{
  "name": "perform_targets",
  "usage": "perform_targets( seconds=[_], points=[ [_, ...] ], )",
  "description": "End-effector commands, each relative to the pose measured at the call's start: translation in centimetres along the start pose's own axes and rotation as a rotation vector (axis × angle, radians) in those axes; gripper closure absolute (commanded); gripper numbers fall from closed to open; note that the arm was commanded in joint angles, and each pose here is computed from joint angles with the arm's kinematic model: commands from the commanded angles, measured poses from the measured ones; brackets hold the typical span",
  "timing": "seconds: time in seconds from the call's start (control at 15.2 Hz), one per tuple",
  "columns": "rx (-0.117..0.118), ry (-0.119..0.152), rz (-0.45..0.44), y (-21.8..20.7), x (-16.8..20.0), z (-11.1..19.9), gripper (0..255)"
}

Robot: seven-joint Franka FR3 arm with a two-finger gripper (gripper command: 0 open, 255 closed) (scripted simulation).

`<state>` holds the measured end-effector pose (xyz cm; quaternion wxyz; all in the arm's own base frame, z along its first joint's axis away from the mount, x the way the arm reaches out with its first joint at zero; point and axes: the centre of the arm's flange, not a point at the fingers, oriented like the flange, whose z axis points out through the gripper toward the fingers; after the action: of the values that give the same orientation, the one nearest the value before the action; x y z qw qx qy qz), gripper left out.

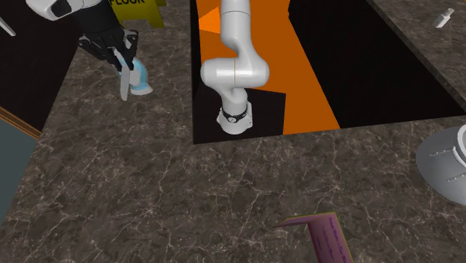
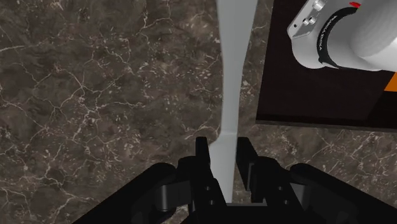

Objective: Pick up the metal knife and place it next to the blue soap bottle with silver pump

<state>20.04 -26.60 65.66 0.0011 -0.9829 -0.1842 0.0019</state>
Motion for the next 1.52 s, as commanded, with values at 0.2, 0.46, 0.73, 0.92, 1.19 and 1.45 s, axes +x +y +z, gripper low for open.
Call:
perform_targets(
  seconds=[0.2, 0.46, 0.73, 0.92, 1.19, 1.45],
  points=[
    [0.000, -0.001, -0.001, 5.3, -3.5, 0.1, 255],
    [0.000, -0.001, -0.001, 9.7, -6.3, 0.1, 255],
    [0.000, -0.001, -0.001, 11.4, -7.3, 1.7, 255],
    [0.000, -0.001, -0.001, 11.4, -7.3, 3.3, 255],
    [0.000, -0.001, -0.001, 11.4, -7.3, 5.4, 255],
    [0.000, -0.001, -0.001, 11.4, -7.3, 7.5, 255]
  ],
)
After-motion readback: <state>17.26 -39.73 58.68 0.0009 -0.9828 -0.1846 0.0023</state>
